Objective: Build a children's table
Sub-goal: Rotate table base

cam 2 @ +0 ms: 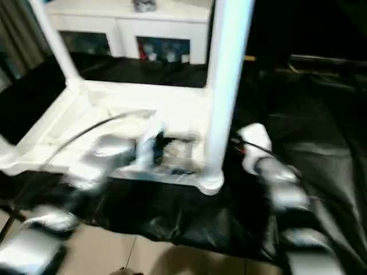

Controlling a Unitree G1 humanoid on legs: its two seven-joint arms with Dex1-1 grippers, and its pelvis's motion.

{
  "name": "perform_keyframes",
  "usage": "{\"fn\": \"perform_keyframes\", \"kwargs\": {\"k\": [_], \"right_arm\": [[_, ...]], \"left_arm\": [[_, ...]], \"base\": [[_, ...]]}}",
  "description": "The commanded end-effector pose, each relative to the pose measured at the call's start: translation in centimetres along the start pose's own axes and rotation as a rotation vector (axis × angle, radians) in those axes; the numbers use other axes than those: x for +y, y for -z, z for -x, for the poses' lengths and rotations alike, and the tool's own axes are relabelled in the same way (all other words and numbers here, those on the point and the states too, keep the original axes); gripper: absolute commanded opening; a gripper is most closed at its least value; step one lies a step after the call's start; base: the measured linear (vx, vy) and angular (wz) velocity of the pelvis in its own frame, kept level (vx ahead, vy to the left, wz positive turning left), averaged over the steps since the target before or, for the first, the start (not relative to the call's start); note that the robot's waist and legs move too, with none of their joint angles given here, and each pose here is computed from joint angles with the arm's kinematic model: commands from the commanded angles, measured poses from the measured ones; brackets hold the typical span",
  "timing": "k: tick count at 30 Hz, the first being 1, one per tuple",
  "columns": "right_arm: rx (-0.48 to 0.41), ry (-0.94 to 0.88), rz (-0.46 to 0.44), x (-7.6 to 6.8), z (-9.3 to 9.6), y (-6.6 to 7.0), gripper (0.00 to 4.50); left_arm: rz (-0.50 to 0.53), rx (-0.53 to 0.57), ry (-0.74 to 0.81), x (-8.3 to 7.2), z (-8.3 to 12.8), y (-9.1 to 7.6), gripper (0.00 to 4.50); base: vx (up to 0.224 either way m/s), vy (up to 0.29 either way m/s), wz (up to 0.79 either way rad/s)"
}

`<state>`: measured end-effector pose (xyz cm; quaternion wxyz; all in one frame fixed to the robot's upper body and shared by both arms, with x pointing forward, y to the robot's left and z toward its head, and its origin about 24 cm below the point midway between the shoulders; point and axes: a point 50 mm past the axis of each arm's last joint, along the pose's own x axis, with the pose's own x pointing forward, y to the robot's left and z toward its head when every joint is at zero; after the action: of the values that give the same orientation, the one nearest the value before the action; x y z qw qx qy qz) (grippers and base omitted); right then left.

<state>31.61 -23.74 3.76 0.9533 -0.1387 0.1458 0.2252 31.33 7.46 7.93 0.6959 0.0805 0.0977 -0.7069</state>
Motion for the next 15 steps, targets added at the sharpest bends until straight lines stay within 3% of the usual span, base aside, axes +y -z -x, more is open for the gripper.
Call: {"fn": "perform_keyframes", "kwargs": {"k": [1,4,5,6,7,10,15], "right_arm": [[-0.014,-0.059,0.018,-0.3,1.0,-0.7,3.32],[-0.008,-0.126,0.031,-0.5,2.6,-0.9,3.65],[0.014,-0.198,0.062,-0.9,4.7,-1.2,3.65],[0.014,-0.198,0.062,-0.9,4.7,-1.2,3.65],[0.021,-0.215,0.067,-1.0,5.2,-1.2,3.94],[0.070,-0.282,0.069,-1.4,7.5,-1.5,4.13],[0.112,-0.356,0.071,-0.9,9.3,-1.7,4.50]], "left_arm": [[-0.027,0.097,-0.013,0.2,0.7,1.0,4.32],[-0.049,0.185,-0.043,0.5,1.4,2.1,4.11],[-0.072,0.230,-0.093,1.1,1.8,2.6,4.01],[-0.072,0.230,-0.093,1.1,1.8,2.6,4.01],[-0.074,0.227,-0.105,1.3,1.8,2.6,3.76],[-0.082,0.230,-0.107,1.7,2.0,2.6,3.66],[-0.089,0.217,-0.088,2.1,1.5,2.3,3.29]], "base": [[0.000,0.000,0.00],[0.000,0.000,0.00],[0.000,0.000,0.00],[0.000,0.000,0.00],[0.000,0.000,0.00],[0.000,0.000,0.00],[0.000,0.000,0.00]]}}
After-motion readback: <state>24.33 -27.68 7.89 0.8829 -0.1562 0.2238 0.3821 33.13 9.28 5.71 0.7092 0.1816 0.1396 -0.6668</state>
